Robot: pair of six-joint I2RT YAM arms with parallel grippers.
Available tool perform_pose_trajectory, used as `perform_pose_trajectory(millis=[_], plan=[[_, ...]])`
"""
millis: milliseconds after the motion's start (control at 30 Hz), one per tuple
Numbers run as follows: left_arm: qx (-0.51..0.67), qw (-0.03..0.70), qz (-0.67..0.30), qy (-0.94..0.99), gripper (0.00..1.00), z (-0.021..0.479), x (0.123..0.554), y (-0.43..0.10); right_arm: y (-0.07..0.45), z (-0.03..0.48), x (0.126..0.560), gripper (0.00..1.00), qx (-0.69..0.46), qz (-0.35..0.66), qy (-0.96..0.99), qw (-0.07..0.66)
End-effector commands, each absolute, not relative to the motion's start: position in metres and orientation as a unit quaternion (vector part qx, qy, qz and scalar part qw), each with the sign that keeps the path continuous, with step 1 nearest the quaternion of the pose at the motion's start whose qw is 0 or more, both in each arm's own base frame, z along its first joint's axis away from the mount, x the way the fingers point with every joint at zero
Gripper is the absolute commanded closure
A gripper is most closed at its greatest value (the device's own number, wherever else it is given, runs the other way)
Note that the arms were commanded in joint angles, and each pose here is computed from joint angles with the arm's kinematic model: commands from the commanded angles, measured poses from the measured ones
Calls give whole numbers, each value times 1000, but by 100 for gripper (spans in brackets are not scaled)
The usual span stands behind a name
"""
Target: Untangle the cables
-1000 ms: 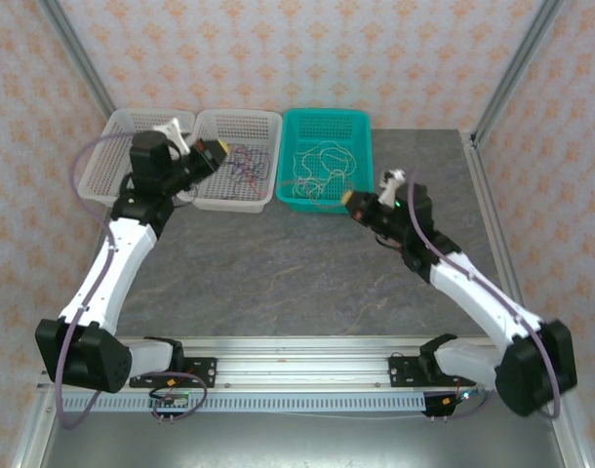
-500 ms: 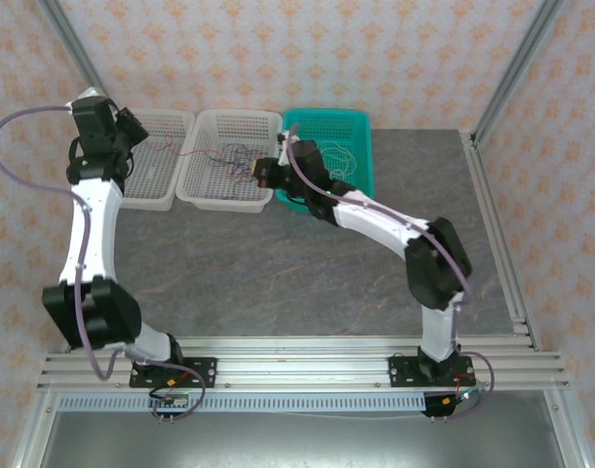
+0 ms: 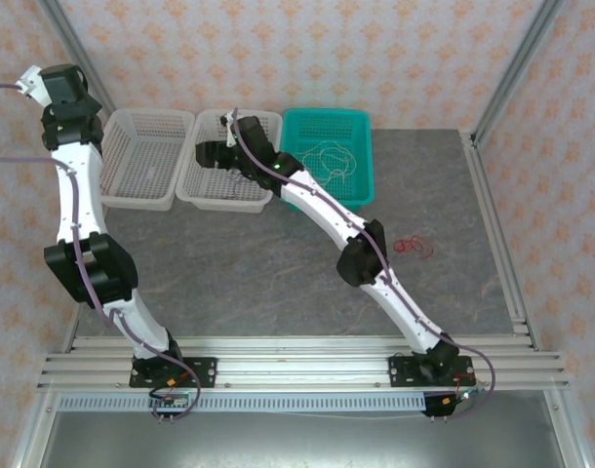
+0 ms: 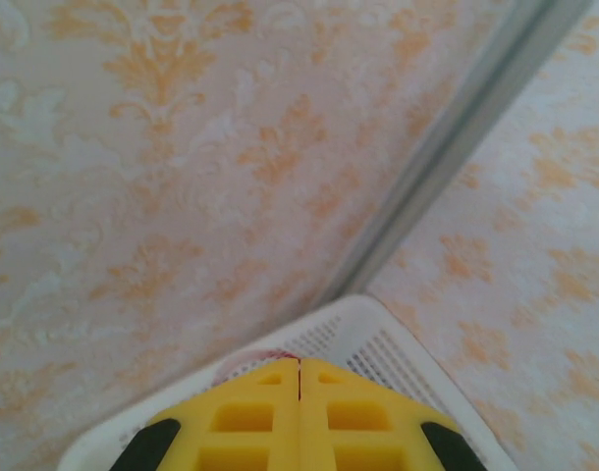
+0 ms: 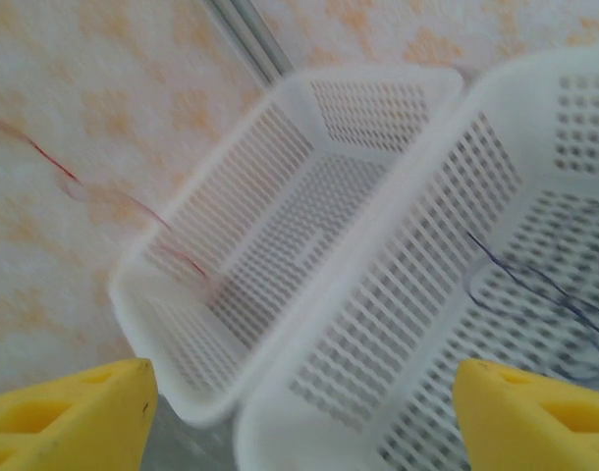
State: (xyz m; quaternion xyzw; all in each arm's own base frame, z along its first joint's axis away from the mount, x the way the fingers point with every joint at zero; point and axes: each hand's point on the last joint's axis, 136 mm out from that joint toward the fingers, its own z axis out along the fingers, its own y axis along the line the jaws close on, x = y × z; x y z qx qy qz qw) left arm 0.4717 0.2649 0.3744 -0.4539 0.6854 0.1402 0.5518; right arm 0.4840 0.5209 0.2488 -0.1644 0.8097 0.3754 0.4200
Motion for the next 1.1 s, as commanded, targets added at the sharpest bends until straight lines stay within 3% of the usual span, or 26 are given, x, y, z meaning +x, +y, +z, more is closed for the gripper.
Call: perform_pose_trajectory(millis=[0, 167, 333, 367, 433, 467, 533, 633, 833, 1067], plan=[[-472, 469, 218, 714, 100, 311, 473, 286, 474, 269, 456, 19, -235, 274, 842, 402], [-421, 435, 171, 777, 100, 252, 520, 255, 425, 268, 437, 19, -269, 199, 872, 358], [-378, 389, 193, 818, 97, 207, 544, 221, 391, 272, 426, 19, -264, 159, 891, 333], [-377, 382, 192, 822, 88, 201, 545, 220, 386, 273, 424, 19, -263, 150, 894, 330], [-379, 370, 189, 827, 56, 192, 545, 218, 375, 276, 422, 19, -258, 137, 898, 328], [-378, 373, 186, 827, 44, 194, 544, 217, 371, 277, 422, 19, -259, 132, 899, 327], [-376, 389, 174, 823, 29, 203, 544, 215, 359, 277, 423, 19, -260, 114, 903, 322], [-374, 426, 146, 811, 18, 231, 542, 207, 331, 274, 429, 18, -254, 70, 911, 316], [-395, 489, 31, 777, 12, 298, 523, 174, 288, 291, 416, 16, -259, 52, 919, 293], [-319, 526, -157, 773, 13, 331, 493, 56, 219, 300, 408, 16, -196, 2, 945, 262]])
